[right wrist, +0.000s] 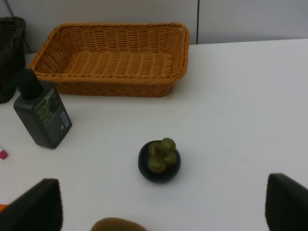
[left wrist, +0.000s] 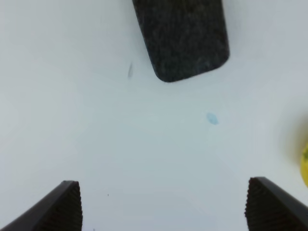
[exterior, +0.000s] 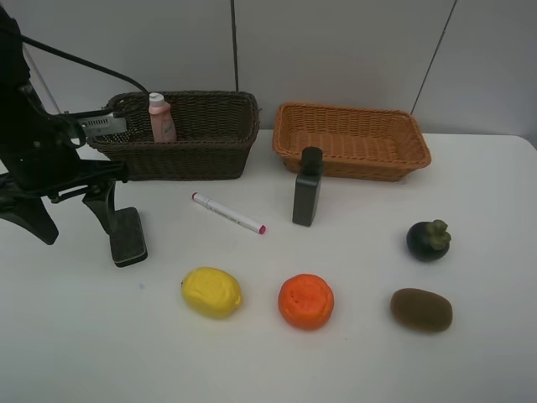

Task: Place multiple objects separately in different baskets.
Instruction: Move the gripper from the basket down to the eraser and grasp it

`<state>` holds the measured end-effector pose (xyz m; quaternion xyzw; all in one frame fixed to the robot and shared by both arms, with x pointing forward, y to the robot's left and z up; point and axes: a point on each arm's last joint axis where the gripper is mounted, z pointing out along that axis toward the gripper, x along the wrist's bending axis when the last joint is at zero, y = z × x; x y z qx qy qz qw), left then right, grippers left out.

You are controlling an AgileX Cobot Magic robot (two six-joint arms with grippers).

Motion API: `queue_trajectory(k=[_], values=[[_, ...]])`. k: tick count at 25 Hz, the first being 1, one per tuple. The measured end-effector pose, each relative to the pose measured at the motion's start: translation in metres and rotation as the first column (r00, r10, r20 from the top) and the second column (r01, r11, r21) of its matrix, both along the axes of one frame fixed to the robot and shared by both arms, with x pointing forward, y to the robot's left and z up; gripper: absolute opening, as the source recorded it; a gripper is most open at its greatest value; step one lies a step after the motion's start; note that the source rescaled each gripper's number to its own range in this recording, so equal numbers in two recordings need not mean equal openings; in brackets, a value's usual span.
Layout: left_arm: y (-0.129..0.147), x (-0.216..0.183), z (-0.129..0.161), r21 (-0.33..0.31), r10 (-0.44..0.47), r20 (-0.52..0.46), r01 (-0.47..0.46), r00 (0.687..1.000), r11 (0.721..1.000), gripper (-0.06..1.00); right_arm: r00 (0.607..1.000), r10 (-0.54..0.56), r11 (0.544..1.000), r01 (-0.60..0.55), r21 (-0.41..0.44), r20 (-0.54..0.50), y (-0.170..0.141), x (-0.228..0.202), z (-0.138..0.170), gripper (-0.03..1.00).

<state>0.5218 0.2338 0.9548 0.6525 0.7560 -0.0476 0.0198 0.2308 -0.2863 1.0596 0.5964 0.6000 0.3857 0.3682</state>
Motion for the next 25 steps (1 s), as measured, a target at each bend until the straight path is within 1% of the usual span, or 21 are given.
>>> queue_trajectory(k=[7,10,20,22,25], values=[[-0.002,0.016,-0.033,0.0,0.095,0.051,-0.095,0.994,0.995,0.88,1.0,0.0,1.0,0.0,0.0,0.0,0.0,0.0,0.0,1.0],[-0.003,0.025,-0.047,-0.007,0.12,0.097,-0.12,0.988,0.993,0.88,1.0,0.0,1.0,0.0,0.0,0.0,0.0,0.0,0.0,1.0],[-0.004,0.04,-0.085,-0.007,0.135,0.147,-0.136,0.98,0.991,0.88,1.0,0.0,1.0,0.0,0.0,0.0,0.0,0.0,0.0,1.0],[-0.004,0.042,-0.09,-0.008,0.136,0.161,-0.136,0.978,0.991,0.88,1.0,0.0,1.0,0.0,0.0,0.0,0.0,0.0,0.0,1.0],[-0.005,0.045,-0.089,-0.016,0.139,0.192,-0.139,0.972,0.99,0.88,1.0,0.0,1.0,0.0,0.0,0.0,0.0,0.0,0.0,1.0]])
